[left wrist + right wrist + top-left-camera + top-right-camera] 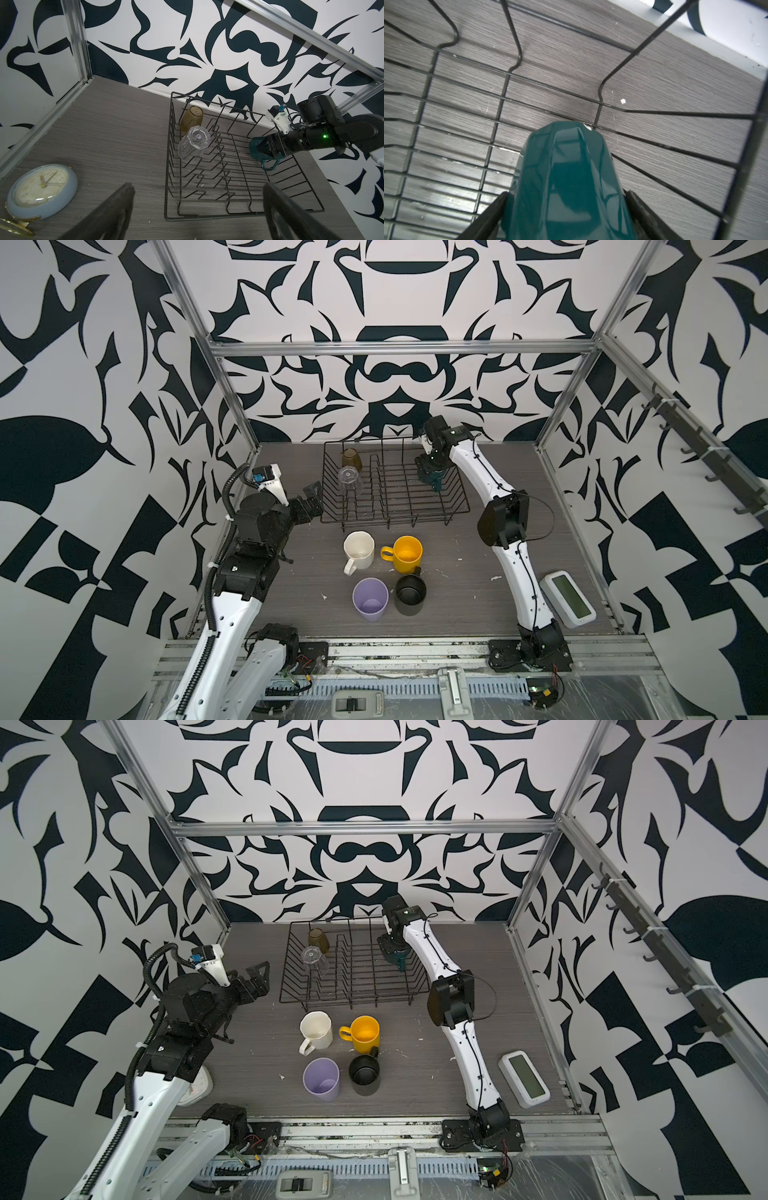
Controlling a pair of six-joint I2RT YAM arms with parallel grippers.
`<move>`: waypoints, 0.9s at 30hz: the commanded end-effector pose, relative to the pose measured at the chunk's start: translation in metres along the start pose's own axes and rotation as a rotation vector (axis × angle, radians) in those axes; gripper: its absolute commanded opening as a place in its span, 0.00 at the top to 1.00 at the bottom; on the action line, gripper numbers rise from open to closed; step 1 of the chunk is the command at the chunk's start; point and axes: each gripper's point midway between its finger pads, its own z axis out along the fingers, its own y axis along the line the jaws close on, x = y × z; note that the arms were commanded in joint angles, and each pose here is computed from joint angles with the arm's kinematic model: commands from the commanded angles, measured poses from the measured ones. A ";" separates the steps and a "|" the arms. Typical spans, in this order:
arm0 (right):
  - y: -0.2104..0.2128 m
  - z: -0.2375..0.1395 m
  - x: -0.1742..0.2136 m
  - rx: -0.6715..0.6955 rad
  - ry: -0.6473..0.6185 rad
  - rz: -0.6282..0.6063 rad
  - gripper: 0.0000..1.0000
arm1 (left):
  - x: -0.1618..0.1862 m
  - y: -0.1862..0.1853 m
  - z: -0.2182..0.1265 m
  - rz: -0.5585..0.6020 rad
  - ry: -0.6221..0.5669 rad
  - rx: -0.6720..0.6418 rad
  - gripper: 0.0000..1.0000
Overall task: Load the cups into the dish rack
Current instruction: 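Lower the green mug into the rack with right gripper while left gripper withdraws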
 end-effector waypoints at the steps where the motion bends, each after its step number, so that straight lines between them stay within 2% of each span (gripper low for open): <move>1: -0.013 -0.038 -0.037 0.033 -0.146 0.006 1.00 | 0.007 0.006 0.001 -0.003 0.014 -0.021 0.01; 6: -0.011 -0.028 -0.035 0.027 -0.138 -0.003 0.98 | 0.008 0.006 0.003 -0.008 0.017 -0.020 0.01; 10: -0.009 -0.018 -0.030 0.016 -0.114 -0.011 0.80 | 0.009 0.006 0.004 -0.013 0.023 -0.021 0.01; 14: -0.006 -0.018 -0.029 0.004 -0.113 -0.017 0.49 | 0.009 0.006 0.003 -0.015 0.022 -0.022 0.01; 21: -0.005 -0.024 -0.034 -0.003 -0.136 -0.023 0.29 | 0.009 0.006 0.005 -0.025 0.025 -0.020 0.01; 24: -0.005 -0.027 -0.036 -0.007 -0.145 -0.022 0.10 | 0.009 0.006 0.005 -0.026 0.026 -0.019 0.01; 27: -0.004 -0.027 -0.036 -0.014 -0.145 -0.023 0.08 | 0.010 0.006 0.005 -0.025 0.028 -0.018 0.01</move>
